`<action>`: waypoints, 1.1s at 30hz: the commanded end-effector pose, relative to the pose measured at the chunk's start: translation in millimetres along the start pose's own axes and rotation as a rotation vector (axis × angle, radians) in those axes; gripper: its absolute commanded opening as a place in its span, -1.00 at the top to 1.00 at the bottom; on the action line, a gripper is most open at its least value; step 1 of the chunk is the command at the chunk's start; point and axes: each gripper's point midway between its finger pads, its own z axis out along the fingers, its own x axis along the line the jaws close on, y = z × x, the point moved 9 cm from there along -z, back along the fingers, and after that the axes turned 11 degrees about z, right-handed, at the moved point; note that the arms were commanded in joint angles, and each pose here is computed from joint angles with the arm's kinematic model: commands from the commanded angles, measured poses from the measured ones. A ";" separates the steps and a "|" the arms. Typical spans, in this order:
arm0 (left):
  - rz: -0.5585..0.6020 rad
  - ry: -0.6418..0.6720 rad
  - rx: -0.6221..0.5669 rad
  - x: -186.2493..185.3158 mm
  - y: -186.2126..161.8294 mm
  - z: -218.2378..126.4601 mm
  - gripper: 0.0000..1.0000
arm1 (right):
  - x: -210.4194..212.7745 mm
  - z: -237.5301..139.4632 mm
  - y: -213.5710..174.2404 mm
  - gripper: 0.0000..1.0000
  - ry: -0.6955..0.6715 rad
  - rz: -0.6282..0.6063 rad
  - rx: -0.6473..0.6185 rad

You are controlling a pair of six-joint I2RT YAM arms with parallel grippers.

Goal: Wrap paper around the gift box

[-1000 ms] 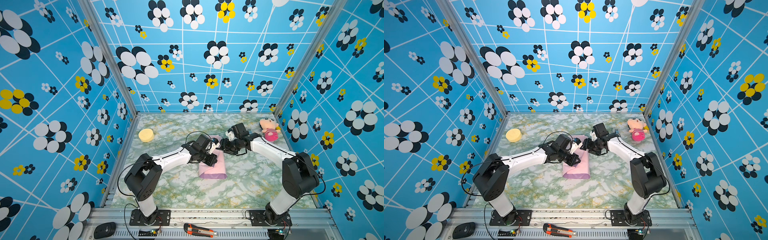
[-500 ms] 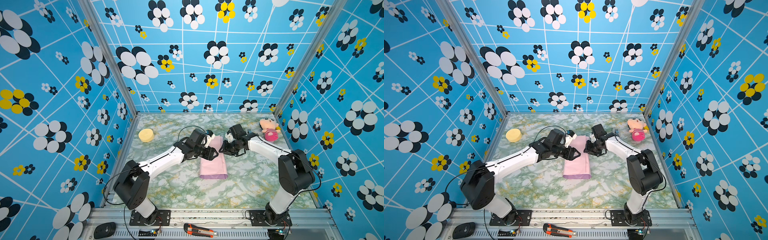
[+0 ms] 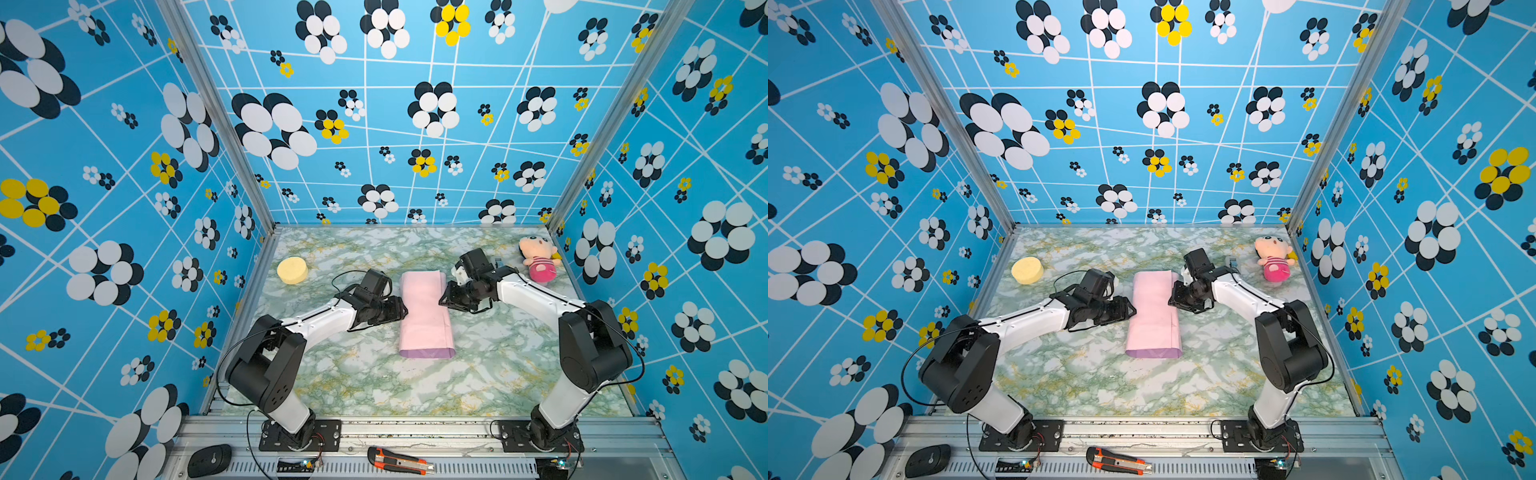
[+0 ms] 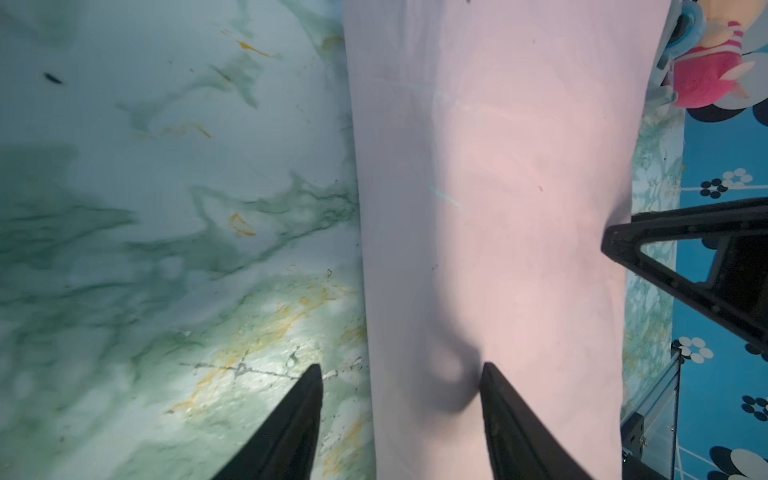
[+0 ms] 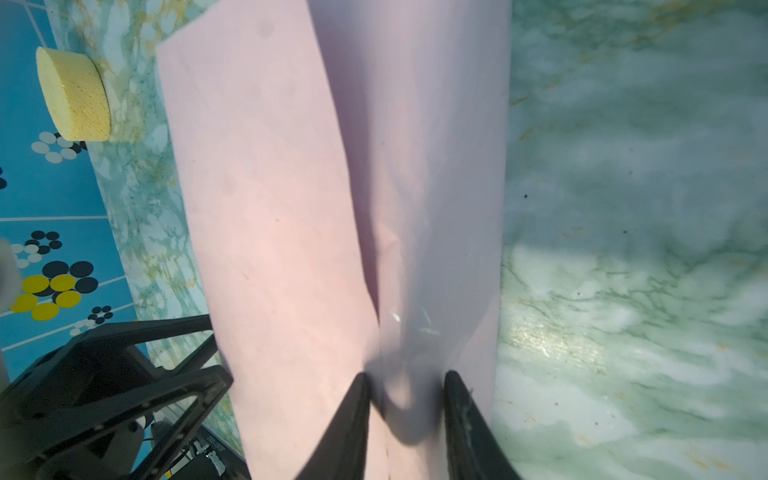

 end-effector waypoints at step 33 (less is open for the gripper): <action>0.017 0.025 -0.059 -15.9 26.4 7.2 -0.29 | -8.3 -0.9 -5.7 0.58 -0.108 0.012 -0.018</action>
